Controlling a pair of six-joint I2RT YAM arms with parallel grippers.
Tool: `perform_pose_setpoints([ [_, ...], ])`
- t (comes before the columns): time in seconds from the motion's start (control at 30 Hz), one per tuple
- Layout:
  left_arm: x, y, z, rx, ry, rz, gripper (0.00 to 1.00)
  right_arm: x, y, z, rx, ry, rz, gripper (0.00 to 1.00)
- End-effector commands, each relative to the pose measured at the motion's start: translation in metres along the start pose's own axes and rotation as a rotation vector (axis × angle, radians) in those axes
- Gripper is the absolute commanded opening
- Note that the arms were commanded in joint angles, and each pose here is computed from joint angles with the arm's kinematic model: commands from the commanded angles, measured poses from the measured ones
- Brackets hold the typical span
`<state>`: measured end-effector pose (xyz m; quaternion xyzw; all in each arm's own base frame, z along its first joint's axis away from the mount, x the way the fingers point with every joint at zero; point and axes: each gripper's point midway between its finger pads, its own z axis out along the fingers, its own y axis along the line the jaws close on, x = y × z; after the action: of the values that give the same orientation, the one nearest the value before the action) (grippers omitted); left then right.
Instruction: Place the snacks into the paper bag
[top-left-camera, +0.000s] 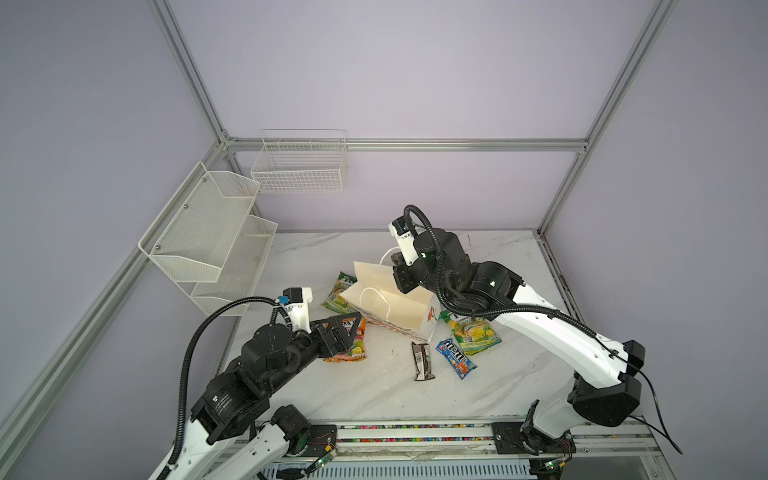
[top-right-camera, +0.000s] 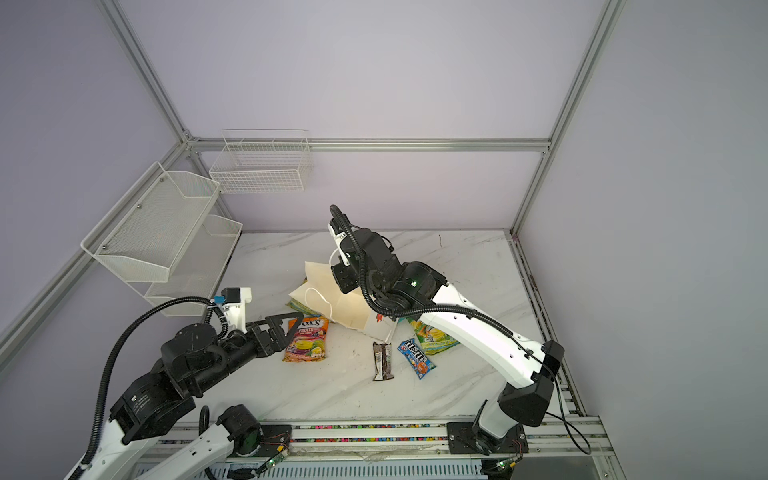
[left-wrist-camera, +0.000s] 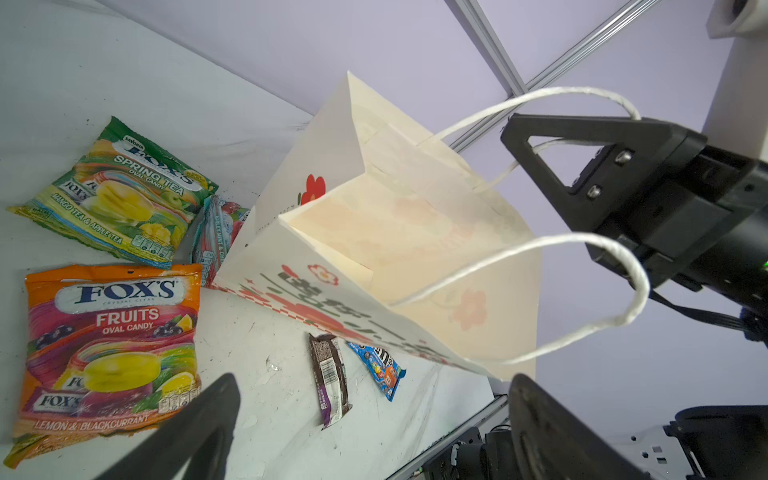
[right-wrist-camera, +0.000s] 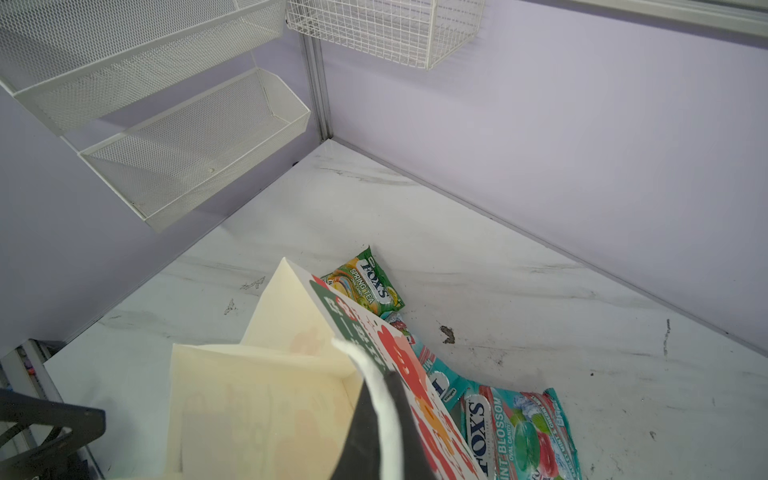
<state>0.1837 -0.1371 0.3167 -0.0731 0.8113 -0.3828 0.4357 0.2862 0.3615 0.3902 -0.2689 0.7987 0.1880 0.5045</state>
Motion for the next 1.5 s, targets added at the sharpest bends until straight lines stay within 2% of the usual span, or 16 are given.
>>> perform_pose_setpoints([
  [0.0, -0.006, -0.024, -0.012, 0.058, 0.035, -0.021, 1.0, -0.013, 0.011, -0.002, -0.054, -0.04, 0.053, 0.0],
  [0.2, -0.001, -0.024, -0.006, 0.041, 0.042, -0.019, 1.0, -0.02, 0.006, 0.005, -0.023, -0.097, 0.203, 0.0],
  [0.33, -0.005, -0.033, -0.002, 0.062, 0.031, -0.019, 1.0, -0.025, -0.011, 0.01, 0.086, -0.123, 0.259, 0.0],
  [0.47, -0.01, -0.044, 0.005, 0.09, 0.011, -0.036, 1.0, -0.014, -0.025, 0.018, 0.179, -0.112, 0.328, 0.0],
  [0.73, 0.009, -0.046, 0.031, 0.052, 0.035, 0.009, 1.0, -0.007, -0.056, 0.016, 0.372, -0.16, 0.493, 0.0],
  [0.83, 0.009, -0.047, 0.037, 0.023, 0.014, 0.031, 1.0, -0.01, -0.053, 0.016, 0.353, -0.161, 0.508, 0.0],
  [1.03, -0.004, -0.04, 0.046, -0.032, -0.07, -0.031, 1.0, 0.0, -0.034, 0.011, 0.274, -0.157, 0.518, 0.0],
  [1.27, -0.016, -0.047, 0.052, -0.046, -0.117, -0.04, 1.0, 0.009, -0.019, 0.001, 0.246, -0.154, 0.506, 0.0],
  [1.47, -0.019, -0.024, 0.053, -0.132, -0.178, -0.061, 1.0, 0.013, -0.005, -0.008, 0.219, -0.163, 0.511, 0.0],
])
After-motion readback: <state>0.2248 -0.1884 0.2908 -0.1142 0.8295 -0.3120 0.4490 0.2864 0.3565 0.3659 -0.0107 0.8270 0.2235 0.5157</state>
